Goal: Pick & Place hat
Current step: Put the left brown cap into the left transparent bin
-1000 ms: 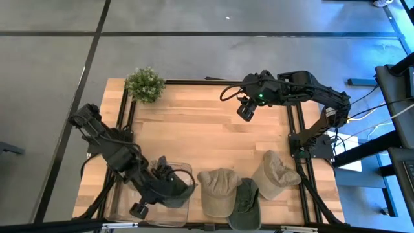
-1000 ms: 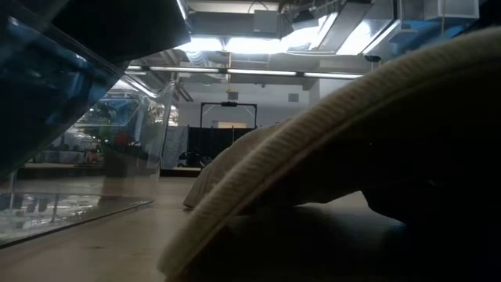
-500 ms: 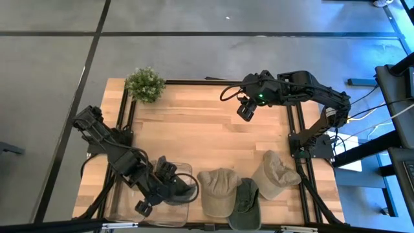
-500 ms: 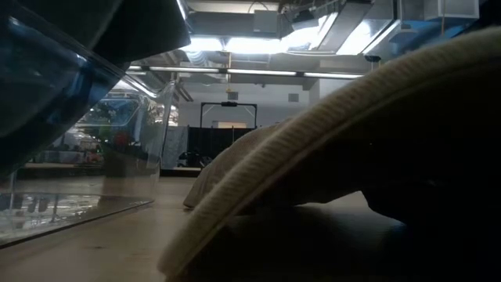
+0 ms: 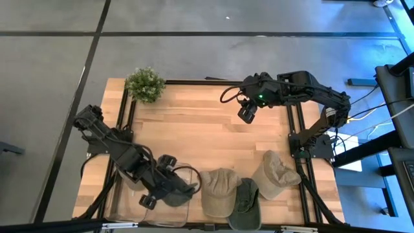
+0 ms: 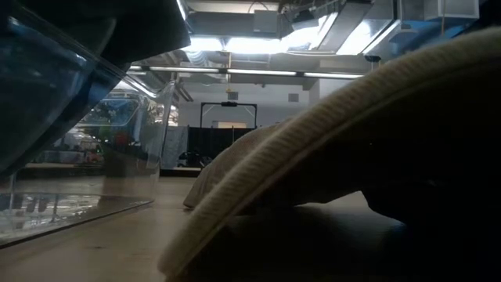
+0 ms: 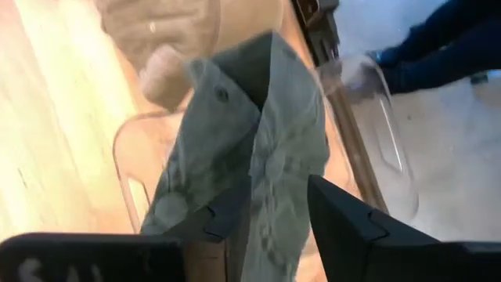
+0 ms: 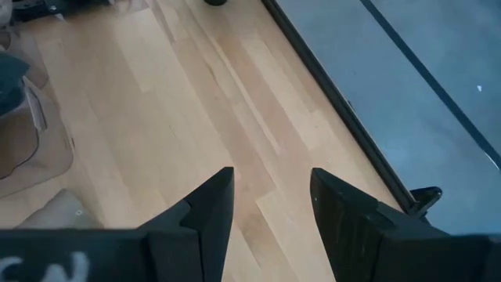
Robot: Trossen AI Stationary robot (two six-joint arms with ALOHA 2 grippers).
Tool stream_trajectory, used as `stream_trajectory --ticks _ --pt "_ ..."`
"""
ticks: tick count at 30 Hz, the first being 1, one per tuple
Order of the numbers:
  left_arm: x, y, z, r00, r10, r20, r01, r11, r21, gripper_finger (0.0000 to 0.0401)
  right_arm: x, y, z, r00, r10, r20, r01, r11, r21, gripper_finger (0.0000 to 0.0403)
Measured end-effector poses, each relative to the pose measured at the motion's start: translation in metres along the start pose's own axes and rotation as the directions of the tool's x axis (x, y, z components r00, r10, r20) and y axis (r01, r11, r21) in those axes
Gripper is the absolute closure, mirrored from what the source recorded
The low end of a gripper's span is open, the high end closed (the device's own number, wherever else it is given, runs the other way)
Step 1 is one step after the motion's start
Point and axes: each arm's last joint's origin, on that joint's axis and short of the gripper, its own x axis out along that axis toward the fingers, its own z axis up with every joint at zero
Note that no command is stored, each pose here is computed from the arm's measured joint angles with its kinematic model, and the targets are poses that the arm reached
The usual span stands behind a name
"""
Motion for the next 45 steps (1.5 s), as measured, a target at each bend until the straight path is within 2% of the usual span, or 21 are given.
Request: stream_trajectory --ticks 4,6,9,11,14,18,21,25,27,30,32,35,36,38,42,45 --pt "-0.017 0.012 -0.005 1.000 -0.003 0.024 0.004 0.999 -0.034 0.0273 0.000 0.000 -0.001 1.000 -0.003 -0.009 0.003 1.000 -0.004 0.0232" --pt "-0.032 0.018 -0.007 0.997 0.006 0.080 -0.002 0.999 -0.049 0.0275 0.000 0.000 -0.002 1.000 0.010 -0.025 -0.010 1.000 0.000 0.0232" --pt "-0.058 0.025 -0.012 0.978 0.039 0.204 -0.026 0.997 -0.069 0.0277 -0.001 0.002 -0.007 0.991 0.094 -0.096 -0.090 0.995 0.044 0.0232" --pt "-0.075 0.028 -0.014 0.945 0.080 0.318 -0.064 0.996 -0.062 0.0277 -0.002 0.006 -0.012 0.977 0.152 -0.152 -0.145 0.988 0.058 0.0232" --pt "-0.100 0.032 -0.014 0.864 0.120 0.488 -0.124 0.992 -0.024 0.0276 -0.002 0.023 -0.022 0.968 0.174 -0.182 -0.169 0.985 0.041 0.0232" --pt "-0.116 0.039 -0.018 0.780 0.056 0.623 -0.121 0.991 0.063 0.0274 0.005 0.049 -0.049 0.960 0.145 -0.238 -0.147 0.989 0.011 0.0232" --pt "-0.113 0.051 -0.024 0.755 0.019 0.655 -0.107 0.990 0.095 0.0274 0.010 0.065 -0.072 0.949 0.162 -0.272 -0.163 0.986 0.020 0.0232" --pt "-0.096 0.073 -0.041 0.762 0.059 0.645 -0.105 0.994 0.033 0.0274 0.015 0.077 -0.096 0.924 0.280 -0.261 -0.257 0.959 0.118 0.0232" --pt "-0.090 0.082 -0.051 0.746 0.077 0.662 -0.098 0.995 -0.005 0.0274 0.022 0.083 -0.105 0.891 0.381 -0.246 -0.338 0.920 0.198 0.0232" --pt "-0.084 0.088 -0.061 0.700 0.086 0.709 -0.079 0.996 -0.043 0.0274 0.042 0.096 -0.117 0.804 0.553 -0.219 -0.484 0.823 0.299 0.0232" --pt "-0.081 0.089 -0.065 0.669 0.085 0.738 -0.056 0.996 -0.063 0.0273 0.059 0.106 -0.125 0.767 0.618 -0.172 -0.553 0.773 0.309 0.0232" --pt "-0.075 0.090 -0.067 0.646 0.096 0.757 -0.032 0.995 -0.099 0.0274 0.085 0.116 -0.140 0.721 0.676 -0.151 -0.617 0.726 0.305 0.0232" --pt "-0.072 0.090 -0.068 0.646 0.101 0.756 -0.028 0.994 -0.109 0.0274 0.091 0.117 -0.145 0.710 0.688 -0.152 -0.627 0.715 0.309 0.0232" --pt "-0.069 0.091 -0.068 0.659 0.114 0.743 -0.030 0.992 -0.126 0.0273 0.104 0.117 -0.157 0.715 0.677 -0.173 -0.608 0.725 0.324 0.0232" --pt "-0.064 0.092 -0.064 0.666 0.129 0.735 -0.035 0.989 -0.142 0.0273 0.128 0.110 -0.186 0.742 0.621 -0.254 -0.494 0.761 0.419 0.0232" --pt "-0.062 0.092 -0.063 0.674 0.130 0.728 -0.037 0.989 -0.142 0.0273 0.145 0.105 -0.208 0.737 0.613 -0.284 -0.428 0.749 0.505 0.0232"
